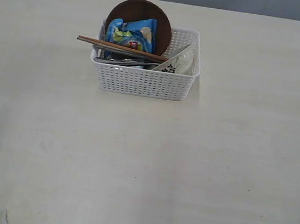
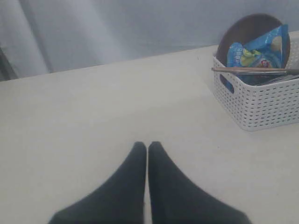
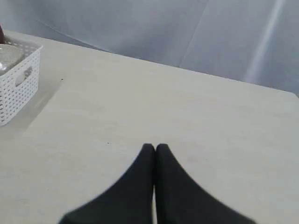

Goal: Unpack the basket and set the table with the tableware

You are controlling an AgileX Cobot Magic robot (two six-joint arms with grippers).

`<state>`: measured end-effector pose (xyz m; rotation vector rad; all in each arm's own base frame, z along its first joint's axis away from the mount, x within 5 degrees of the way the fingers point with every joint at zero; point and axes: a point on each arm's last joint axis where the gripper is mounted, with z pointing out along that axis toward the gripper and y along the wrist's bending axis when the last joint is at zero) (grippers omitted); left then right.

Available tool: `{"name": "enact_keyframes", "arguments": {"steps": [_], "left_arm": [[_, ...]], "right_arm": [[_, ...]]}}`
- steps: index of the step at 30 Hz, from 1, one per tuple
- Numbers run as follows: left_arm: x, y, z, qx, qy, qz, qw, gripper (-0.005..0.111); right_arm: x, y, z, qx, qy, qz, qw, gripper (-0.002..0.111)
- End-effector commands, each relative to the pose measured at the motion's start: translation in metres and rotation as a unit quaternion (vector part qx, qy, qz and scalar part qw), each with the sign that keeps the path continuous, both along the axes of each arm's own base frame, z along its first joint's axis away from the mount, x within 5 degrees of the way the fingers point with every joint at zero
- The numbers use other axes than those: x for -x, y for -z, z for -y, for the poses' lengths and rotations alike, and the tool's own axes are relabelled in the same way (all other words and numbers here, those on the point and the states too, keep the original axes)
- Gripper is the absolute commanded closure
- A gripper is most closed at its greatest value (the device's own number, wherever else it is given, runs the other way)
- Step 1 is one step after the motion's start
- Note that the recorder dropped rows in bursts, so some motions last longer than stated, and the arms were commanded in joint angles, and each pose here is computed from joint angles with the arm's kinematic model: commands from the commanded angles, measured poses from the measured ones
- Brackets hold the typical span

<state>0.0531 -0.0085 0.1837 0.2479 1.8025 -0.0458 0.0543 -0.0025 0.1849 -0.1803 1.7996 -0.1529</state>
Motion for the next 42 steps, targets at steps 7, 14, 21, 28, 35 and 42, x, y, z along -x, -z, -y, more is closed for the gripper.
{"name": "enact_keyframes", "arguments": {"steps": [7, 14, 21, 28, 35, 42], "left_arm": [[0.000, 0.000, 0.000, 0.001, -0.004, 0.003, 1.000, 0.105], [0.000, 0.000, 0.000, 0.001, -0.004, 0.003, 1.000, 0.105], [0.000, 0.000, 0.000, 0.001, -0.004, 0.003, 1.000, 0.105], [0.000, 0.000, 0.000, 0.001, -0.004, 0.003, 1.000, 0.105], [0.000, 0.000, 0.000, 0.001, -0.004, 0.003, 1.000, 0.105], [0.000, 0.000, 0.000, 0.001, -0.004, 0.003, 1.000, 0.105]], "right_arm": [[-0.002, -0.028, -0.005, 0.054, -0.033, 0.161, 0.985, 0.108], [0.015, -0.070, -0.019, -0.075, -0.117, 0.391, 0.910, 0.108], [0.041, -0.093, -0.026, -0.239, -0.240, 0.505, 0.794, 0.108], [0.055, -0.101, -0.028, -0.415, -0.356, 0.482, 0.685, 0.108], [0.029, -0.106, -0.034, -0.353, -0.244, 0.303, 0.851, 0.108], [-0.025, -0.182, -0.041, -0.252, -0.207, 0.132, 0.936, 0.072]]}}
